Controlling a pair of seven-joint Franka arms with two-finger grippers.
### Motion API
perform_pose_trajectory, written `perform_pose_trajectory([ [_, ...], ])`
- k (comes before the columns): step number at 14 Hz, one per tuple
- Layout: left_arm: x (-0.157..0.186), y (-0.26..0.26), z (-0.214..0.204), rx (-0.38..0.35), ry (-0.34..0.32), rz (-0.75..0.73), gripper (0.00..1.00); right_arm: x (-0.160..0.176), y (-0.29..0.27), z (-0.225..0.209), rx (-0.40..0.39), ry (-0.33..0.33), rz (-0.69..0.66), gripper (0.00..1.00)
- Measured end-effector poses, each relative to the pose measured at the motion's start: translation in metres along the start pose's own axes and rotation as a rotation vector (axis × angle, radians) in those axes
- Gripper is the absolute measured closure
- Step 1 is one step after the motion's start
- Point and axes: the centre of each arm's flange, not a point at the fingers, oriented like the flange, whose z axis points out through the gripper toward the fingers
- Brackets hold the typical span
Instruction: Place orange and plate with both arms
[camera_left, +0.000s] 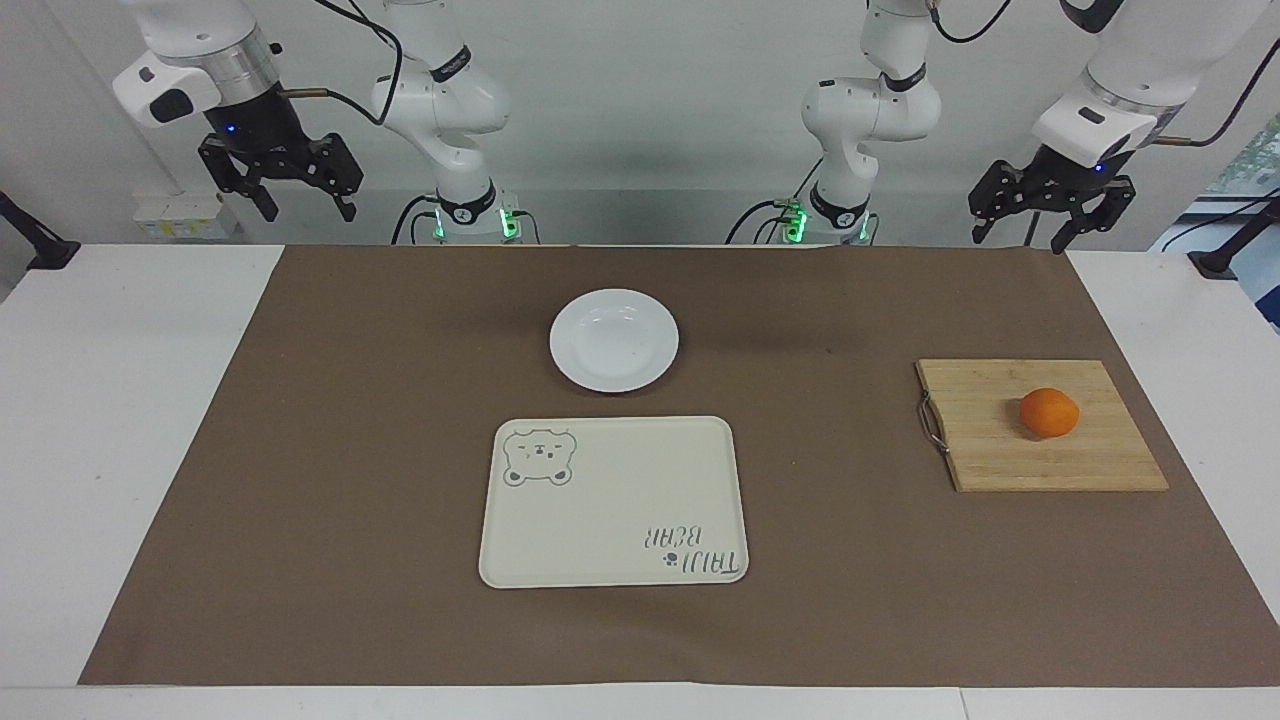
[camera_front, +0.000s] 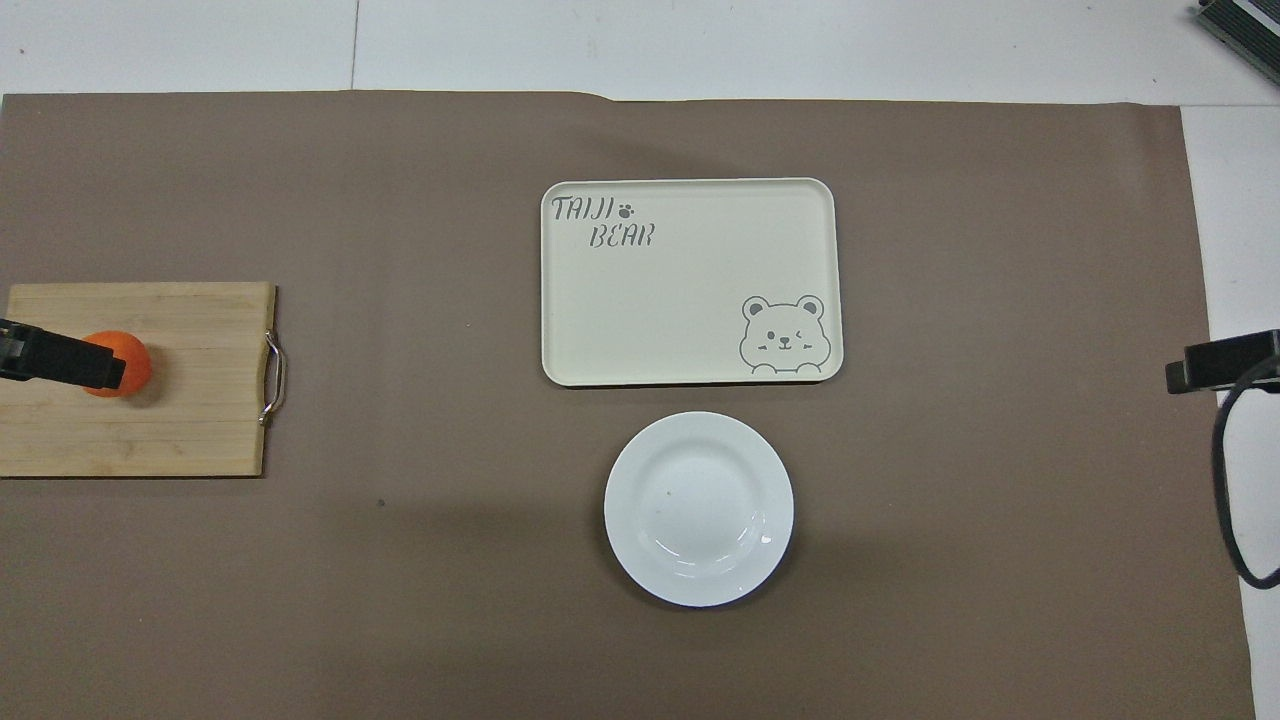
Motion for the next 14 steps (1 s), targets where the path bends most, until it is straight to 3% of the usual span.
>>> perform_pose_trajectory([
  [14, 0.0012, -0.0019, 0.0023, -0.004, -0.026, -0.004, 0.00, 0.0000, 0.0000, 0.0000, 0.000, 0.000, 0.000, 0.00],
])
